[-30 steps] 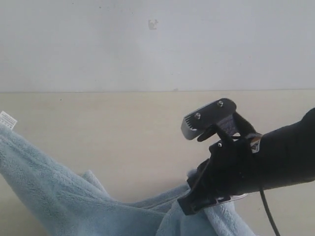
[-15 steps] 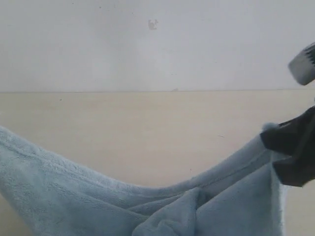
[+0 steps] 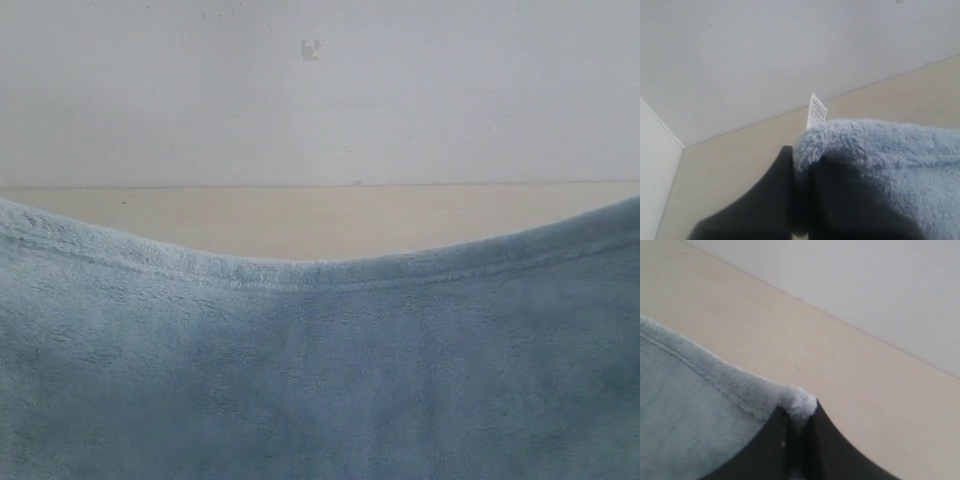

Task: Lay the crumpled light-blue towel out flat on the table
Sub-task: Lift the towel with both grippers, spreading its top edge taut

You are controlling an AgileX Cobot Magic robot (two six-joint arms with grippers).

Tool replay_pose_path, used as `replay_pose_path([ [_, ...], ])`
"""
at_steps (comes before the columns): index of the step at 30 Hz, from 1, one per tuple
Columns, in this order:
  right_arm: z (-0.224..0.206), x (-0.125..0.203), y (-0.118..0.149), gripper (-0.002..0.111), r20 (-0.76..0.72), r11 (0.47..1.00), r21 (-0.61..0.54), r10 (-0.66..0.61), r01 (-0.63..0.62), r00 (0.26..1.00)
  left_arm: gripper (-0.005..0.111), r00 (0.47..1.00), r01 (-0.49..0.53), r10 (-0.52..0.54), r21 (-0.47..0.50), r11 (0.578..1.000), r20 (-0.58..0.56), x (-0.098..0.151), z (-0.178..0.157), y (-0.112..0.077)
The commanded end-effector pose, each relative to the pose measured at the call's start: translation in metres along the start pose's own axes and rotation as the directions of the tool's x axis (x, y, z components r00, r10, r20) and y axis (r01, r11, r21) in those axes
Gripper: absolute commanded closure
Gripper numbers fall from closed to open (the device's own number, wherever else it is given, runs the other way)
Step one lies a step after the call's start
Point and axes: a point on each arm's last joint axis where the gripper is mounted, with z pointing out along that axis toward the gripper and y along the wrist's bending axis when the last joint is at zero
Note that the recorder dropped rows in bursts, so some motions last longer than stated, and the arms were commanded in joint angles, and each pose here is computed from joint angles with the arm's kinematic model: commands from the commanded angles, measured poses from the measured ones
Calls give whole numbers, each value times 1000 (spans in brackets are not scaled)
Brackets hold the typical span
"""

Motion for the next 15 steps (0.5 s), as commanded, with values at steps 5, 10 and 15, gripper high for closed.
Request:
replay_pose_path([
  [5,-60,-11,-11,108,87,998,49,28,-32,996,103,999,6,0,107,994,-52,-7,-36,11],
  [10,-86,-6,-13,108,90,998,57,34,-39,995,103,999,44,-40,180,983,-26,-15,-49,12],
  [15,-98,1,-15,108,92,996,78,33,-41,995,103,999,35,-30,201,979,-31,-15,-55,14],
])
